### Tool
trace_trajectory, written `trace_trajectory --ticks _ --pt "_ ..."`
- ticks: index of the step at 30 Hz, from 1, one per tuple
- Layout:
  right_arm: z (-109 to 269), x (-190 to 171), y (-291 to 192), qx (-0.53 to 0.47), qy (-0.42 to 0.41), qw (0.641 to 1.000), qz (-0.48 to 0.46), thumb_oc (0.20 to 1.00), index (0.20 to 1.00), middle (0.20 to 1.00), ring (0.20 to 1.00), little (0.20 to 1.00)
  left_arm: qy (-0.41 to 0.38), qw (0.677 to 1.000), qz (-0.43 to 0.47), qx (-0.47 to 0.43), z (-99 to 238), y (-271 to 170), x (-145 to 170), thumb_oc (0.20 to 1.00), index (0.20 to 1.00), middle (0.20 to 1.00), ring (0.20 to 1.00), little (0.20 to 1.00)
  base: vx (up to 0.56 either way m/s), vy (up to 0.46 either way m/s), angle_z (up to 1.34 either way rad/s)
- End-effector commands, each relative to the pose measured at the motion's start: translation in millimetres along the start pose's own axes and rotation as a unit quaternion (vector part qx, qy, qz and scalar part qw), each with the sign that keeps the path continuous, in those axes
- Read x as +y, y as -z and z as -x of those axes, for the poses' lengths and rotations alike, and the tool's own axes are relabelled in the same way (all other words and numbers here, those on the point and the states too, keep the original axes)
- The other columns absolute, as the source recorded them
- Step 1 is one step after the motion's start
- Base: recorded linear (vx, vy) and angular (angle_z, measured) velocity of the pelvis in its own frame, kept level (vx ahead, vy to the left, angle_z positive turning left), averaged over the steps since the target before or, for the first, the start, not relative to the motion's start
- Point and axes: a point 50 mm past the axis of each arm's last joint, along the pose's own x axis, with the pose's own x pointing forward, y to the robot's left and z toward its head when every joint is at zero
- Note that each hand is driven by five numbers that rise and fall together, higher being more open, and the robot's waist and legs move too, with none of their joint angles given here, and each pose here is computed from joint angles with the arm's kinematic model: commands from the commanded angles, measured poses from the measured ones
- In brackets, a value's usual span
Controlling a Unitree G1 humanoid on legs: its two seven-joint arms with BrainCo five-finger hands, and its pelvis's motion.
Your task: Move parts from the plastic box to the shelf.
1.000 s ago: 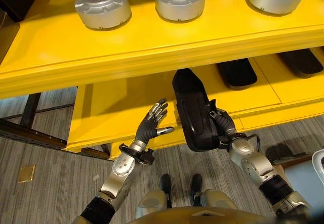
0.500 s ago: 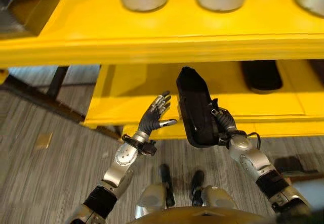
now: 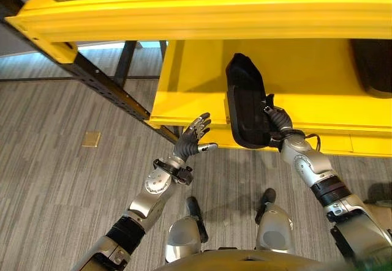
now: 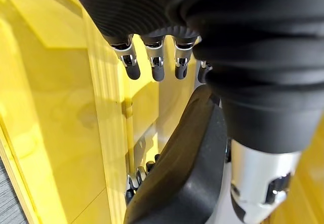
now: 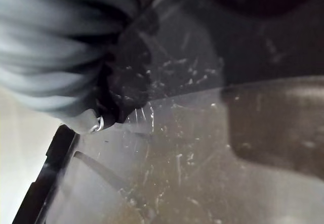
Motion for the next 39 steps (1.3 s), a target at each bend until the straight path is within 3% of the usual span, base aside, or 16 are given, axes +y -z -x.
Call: trace_trajectory --ticks 1,12,27,39 --pt "-0.5 6.6 -29.7 -0.058 0.000 0.998 -0.019 0.200 0.200 0.200 0.200 0.200 0.005 0.998 0.029 -0.055 1.1 -12.8 -14.9 1.000 1.000 1.000 1.000 1.000 0.07 0.026 0.05" --pt "-4.7 3.1 -54.4 -0.091 0.038 0.995 -0.015 0.200 0.200 0.200 0.200 0.200 0.016 0.997 0.009 -0.080 -7.5 -27.8 -19.2 1.000 1.000 1.000 1.000 1.000 -0.02 -0.027 -0.01" --pt "-6.5 -50.8 -195.3 -0.230 0.153 0.960 0.045 0.200 0.200 0.200 0.200 0.200 0.083 0.990 -0.024 -0.108 -26.2 -63.7 -31.7 1.000 1.000 1.000 1.000 1.000 -0.06 -0.063 -0.07" --pt "-4.8 -81.5 -227.0 -0.234 0.232 0.940 0.092 0.200 0.200 0.200 0.200 0.200 0.104 0.990 -0.041 -0.091 -23.8 -69.6 -35.2 1.000 1.000 1.000 1.000 1.000 -0.01 -0.083 0.00"
